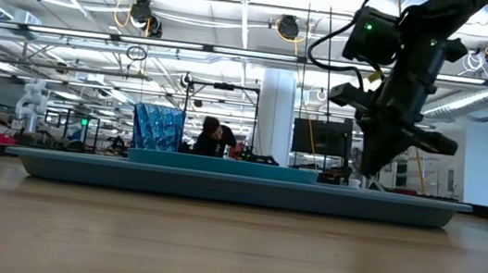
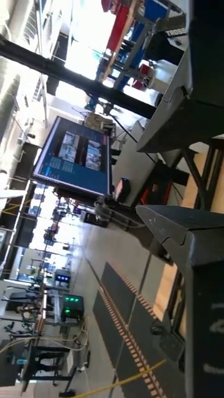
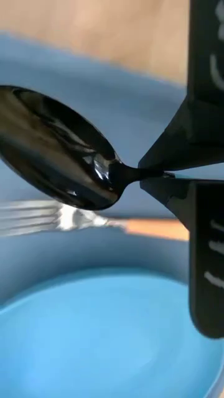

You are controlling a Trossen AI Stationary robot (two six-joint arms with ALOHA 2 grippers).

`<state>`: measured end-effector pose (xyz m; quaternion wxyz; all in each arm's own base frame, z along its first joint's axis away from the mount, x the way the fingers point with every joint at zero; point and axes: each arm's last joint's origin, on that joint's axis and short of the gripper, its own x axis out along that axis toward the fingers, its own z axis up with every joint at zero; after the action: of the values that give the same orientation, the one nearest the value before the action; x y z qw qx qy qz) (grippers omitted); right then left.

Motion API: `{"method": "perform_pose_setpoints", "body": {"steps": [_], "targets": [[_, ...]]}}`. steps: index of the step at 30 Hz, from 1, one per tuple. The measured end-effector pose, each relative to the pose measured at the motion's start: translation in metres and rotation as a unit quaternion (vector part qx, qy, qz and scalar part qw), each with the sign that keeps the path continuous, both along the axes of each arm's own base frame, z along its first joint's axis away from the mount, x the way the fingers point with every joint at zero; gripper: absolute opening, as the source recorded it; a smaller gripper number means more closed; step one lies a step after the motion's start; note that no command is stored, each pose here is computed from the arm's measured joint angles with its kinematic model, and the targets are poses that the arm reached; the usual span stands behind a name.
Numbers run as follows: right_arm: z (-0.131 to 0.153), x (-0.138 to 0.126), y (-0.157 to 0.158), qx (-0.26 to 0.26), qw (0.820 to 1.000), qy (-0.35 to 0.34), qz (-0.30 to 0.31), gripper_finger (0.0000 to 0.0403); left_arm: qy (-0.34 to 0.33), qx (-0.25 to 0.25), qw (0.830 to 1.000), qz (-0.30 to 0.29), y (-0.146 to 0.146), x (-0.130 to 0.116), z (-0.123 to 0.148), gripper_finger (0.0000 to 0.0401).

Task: Pick and place plate/cup/fork/spoon on tray
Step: Put the blue spoon on the blue serving tray to the right of the orange fork

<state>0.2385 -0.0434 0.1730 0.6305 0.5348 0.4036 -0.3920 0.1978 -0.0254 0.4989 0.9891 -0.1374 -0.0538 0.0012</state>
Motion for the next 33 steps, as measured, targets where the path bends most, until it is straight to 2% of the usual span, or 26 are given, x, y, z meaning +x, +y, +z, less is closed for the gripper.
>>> {"method": "perform_pose_setpoints", "body": {"steps": [6, 11, 18, 25, 30, 33], "targets": [[-0.004, 0.003, -0.003, -0.012, 1.000, 0.001, 0.025, 0.0000, -0.024, -0.010, 1.000, -0.009, -0.003, 0.007, 0.003, 0.0149], [-0.011, 0.005, -0.002, 0.005, 0.999, 0.016, 0.046, 0.0000, -0.030, -0.020, 0.999, -0.011, -0.003, 0.008, 0.004, 0.0149], [-0.011, 0.010, -0.002, 0.003, 0.999, -0.006, 0.050, 0.0000, -0.055, -0.037, 0.998, -0.013, -0.003, 0.007, 0.009, 0.0149], [-0.011, 0.010, -0.003, 0.000, 0.999, -0.008, 0.051, 0.0000, -0.041, -0.036, 0.998, -0.001, -0.004, 0.018, 0.003, 0.0149], [-0.011, 0.010, -0.003, 0.000, 0.999, -0.008, 0.050, 0.0000, -0.048, -0.016, 0.999, 0.003, -0.004, 0.019, 0.004, 0.0149], [-0.011, 0.011, -0.003, -0.001, 0.999, -0.014, 0.051, 0.0000, -0.066, 0.021, 0.998, 0.010, -0.004, 0.015, 0.009, 0.0149]]}}
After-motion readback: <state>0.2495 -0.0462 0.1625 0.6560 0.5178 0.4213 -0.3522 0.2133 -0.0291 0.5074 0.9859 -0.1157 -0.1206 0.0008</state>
